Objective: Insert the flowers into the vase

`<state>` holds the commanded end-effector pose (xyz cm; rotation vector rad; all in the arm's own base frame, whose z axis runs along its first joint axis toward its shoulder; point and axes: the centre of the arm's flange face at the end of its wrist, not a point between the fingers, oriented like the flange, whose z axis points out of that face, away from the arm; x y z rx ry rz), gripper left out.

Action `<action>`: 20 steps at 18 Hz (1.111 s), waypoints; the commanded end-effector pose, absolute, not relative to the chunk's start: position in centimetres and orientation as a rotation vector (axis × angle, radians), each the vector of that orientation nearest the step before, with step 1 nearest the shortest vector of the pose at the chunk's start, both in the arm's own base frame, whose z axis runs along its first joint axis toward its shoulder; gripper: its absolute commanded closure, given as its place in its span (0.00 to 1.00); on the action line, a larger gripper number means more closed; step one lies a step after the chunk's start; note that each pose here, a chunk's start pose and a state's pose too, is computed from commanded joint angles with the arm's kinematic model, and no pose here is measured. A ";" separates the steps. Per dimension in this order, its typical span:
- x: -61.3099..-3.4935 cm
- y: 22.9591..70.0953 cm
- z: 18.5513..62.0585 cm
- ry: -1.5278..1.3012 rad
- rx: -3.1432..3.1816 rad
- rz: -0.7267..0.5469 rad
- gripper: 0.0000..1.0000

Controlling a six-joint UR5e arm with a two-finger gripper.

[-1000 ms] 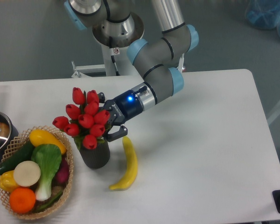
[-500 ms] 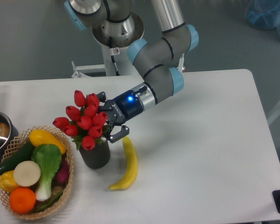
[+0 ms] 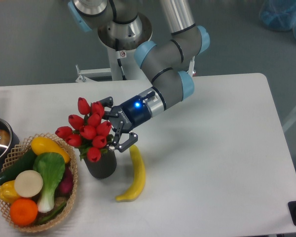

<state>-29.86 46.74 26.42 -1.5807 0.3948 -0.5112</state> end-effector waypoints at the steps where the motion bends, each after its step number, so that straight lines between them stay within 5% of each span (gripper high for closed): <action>1: -30.0 46.6 26.2 0.403 -1.605 -0.506 0.00; 12: -30.6 44.3 27.7 0.458 -1.756 -0.423 0.00; 20: -34.2 40.1 34.7 0.503 -1.869 -0.184 0.00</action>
